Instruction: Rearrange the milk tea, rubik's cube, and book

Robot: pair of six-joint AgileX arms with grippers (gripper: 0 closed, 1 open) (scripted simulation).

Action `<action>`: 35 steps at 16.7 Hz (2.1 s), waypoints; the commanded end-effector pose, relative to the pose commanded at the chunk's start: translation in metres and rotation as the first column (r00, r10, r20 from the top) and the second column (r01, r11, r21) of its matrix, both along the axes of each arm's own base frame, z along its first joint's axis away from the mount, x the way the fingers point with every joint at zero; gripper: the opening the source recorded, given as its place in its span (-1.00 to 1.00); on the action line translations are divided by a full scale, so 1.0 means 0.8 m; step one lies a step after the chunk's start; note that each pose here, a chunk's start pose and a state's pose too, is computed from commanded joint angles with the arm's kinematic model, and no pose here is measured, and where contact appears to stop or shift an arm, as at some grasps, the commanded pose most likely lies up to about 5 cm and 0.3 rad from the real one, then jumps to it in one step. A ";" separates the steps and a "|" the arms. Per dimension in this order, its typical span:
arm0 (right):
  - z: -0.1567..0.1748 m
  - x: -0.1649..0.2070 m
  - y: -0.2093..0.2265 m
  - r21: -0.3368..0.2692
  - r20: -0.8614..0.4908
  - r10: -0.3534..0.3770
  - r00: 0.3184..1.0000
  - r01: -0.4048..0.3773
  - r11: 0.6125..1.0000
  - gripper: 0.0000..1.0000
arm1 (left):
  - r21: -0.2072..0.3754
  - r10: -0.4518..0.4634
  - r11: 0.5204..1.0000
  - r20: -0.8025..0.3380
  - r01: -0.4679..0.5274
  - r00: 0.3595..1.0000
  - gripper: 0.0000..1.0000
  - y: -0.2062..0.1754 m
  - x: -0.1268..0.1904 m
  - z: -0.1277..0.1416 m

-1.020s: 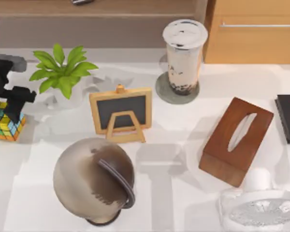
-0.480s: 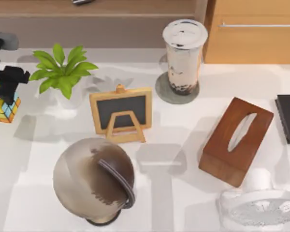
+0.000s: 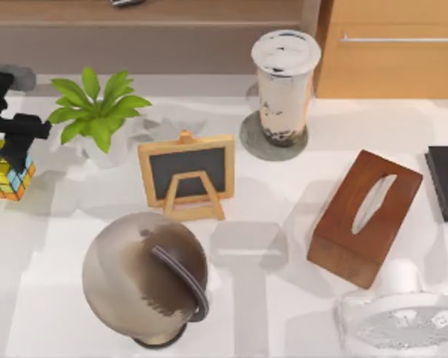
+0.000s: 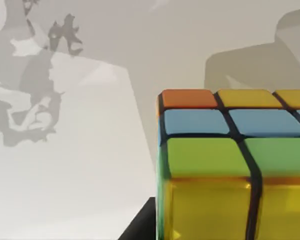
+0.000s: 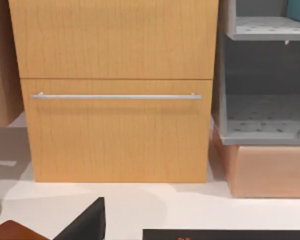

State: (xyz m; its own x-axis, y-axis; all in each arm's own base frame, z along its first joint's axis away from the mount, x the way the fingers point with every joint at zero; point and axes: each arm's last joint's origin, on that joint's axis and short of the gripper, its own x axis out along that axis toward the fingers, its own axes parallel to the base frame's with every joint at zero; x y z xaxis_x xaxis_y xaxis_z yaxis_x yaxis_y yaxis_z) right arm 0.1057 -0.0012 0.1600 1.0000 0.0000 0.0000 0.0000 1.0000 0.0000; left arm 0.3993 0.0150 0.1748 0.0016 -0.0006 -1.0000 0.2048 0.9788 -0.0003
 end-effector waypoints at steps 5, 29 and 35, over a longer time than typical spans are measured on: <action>0.000 0.000 0.000 0.000 0.000 0.000 1.000 0.000 1.000 1.00 | 0.030 0.013 0.999 0.023 -0.014 1.000 -1.00 0.004 -0.006 0.013; 0.000 0.000 0.000 0.000 0.000 0.000 1.000 0.000 1.000 1.00 | -0.205 0.205 0.979 0.979 0.015 0.005 -1.00 -0.211 -0.055 0.276; 0.000 0.000 0.000 0.000 0.000 0.000 1.000 0.000 1.000 1.00 | -0.176 0.177 0.984 0.984 -0.039 0.002 -1.00 -0.197 -0.038 0.275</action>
